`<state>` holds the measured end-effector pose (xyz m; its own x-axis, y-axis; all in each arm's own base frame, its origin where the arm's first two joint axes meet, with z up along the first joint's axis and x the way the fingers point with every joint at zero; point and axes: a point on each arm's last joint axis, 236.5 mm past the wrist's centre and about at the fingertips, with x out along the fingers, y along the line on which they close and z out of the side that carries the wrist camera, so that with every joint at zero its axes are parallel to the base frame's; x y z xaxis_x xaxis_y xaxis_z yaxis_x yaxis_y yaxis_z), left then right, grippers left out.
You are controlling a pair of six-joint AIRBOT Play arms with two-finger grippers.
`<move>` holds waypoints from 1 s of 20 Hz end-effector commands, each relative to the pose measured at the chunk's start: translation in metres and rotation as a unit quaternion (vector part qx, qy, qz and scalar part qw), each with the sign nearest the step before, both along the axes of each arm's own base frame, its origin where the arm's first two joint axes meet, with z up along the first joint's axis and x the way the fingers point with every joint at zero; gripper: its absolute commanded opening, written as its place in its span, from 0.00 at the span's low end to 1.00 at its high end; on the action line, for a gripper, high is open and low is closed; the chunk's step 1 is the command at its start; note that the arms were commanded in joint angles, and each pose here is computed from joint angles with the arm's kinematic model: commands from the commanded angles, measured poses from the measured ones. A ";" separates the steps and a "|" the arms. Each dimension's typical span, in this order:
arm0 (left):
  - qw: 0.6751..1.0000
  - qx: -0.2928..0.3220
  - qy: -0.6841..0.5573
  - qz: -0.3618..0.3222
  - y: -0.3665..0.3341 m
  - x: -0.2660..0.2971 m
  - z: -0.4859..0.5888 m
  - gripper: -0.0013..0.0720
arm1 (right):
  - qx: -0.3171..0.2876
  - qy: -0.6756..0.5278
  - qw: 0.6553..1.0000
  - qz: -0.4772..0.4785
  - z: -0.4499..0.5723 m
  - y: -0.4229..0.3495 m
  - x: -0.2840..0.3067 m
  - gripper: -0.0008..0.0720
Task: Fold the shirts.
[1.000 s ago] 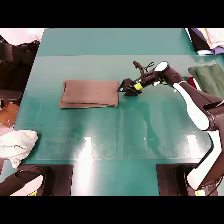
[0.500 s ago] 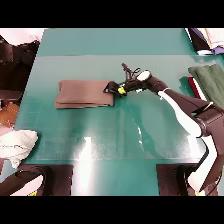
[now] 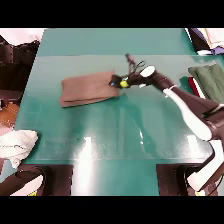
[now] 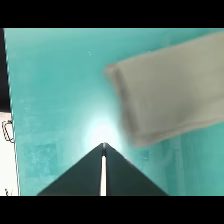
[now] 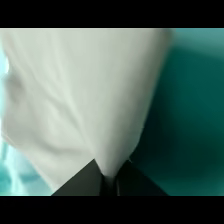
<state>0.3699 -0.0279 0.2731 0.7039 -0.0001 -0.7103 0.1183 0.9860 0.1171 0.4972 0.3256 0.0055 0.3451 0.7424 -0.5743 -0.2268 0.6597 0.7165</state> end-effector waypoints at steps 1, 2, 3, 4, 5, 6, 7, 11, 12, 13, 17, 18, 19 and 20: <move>1.000 -0.008 -0.004 -0.001 -0.003 0.002 0.001 0.07 | -0.060 -0.068 0.995 -0.038 0.052 -0.098 0.028 0.03; 1.000 -0.012 -0.004 -0.004 -0.005 0.001 0.001 0.07 | -0.082 -0.085 0.991 -0.059 0.067 -0.137 0.034 0.03; 1.000 -0.016 -0.003 -0.007 -0.008 0.001 0.001 0.07 | -0.099 -0.100 0.987 -0.084 0.082 -0.172 0.039 0.03; 1.000 -0.022 -0.002 -0.011 -0.011 0.001 0.000 0.07 | -0.114 -0.116 0.980 -0.116 0.098 -0.211 0.045 0.03; 0.999 -0.028 0.000 -0.015 -0.014 0.001 0.000 0.07 | -0.125 -0.128 0.973 -0.146 0.112 -0.246 0.048 0.03; 0.999 -0.035 0.002 -0.021 -0.019 0.001 -0.002 0.07 | -0.131 -0.139 0.965 -0.180 0.126 -0.282 0.050 0.03; 0.999 -0.042 0.006 -0.026 -0.023 0.001 -0.004 0.07 | -0.135 -0.147 0.957 -0.213 0.135 -0.315 0.051 0.03; 0.996 -0.072 0.024 -0.047 -0.041 -0.001 -0.016 0.07 | -0.155 -0.160 0.921 -0.319 0.150 -0.428 0.048 0.03; 0.995 -0.077 0.030 -0.051 -0.044 -0.002 -0.019 0.07 | -0.162 -0.167 0.912 -0.338 0.152 -0.450 0.047 0.03; 0.995 -0.080 0.034 -0.053 -0.046 -0.003 -0.021 0.07 | -0.168 -0.175 0.903 -0.355 0.155 -0.468 0.046 0.03; 0.994 -0.082 0.043 -0.055 -0.048 -0.004 -0.027 0.07 | -0.181 -0.210 0.867 -0.415 0.174 -0.520 0.044 0.03; 0.994 -0.082 0.043 -0.055 -0.048 -0.004 -0.027 0.07 | -0.184 -0.216 0.861 -0.421 0.178 -0.527 0.043 0.03; 0.994 -0.082 0.043 -0.055 -0.048 -0.004 -0.027 0.07 | -0.192 -0.227 0.858 -0.419 0.185 -0.529 0.045 0.03; 0.994 -0.082 0.043 -0.055 -0.048 -0.004 -0.027 0.07 | -0.204 -0.244 0.854 -0.412 0.195 -0.531 0.046 0.03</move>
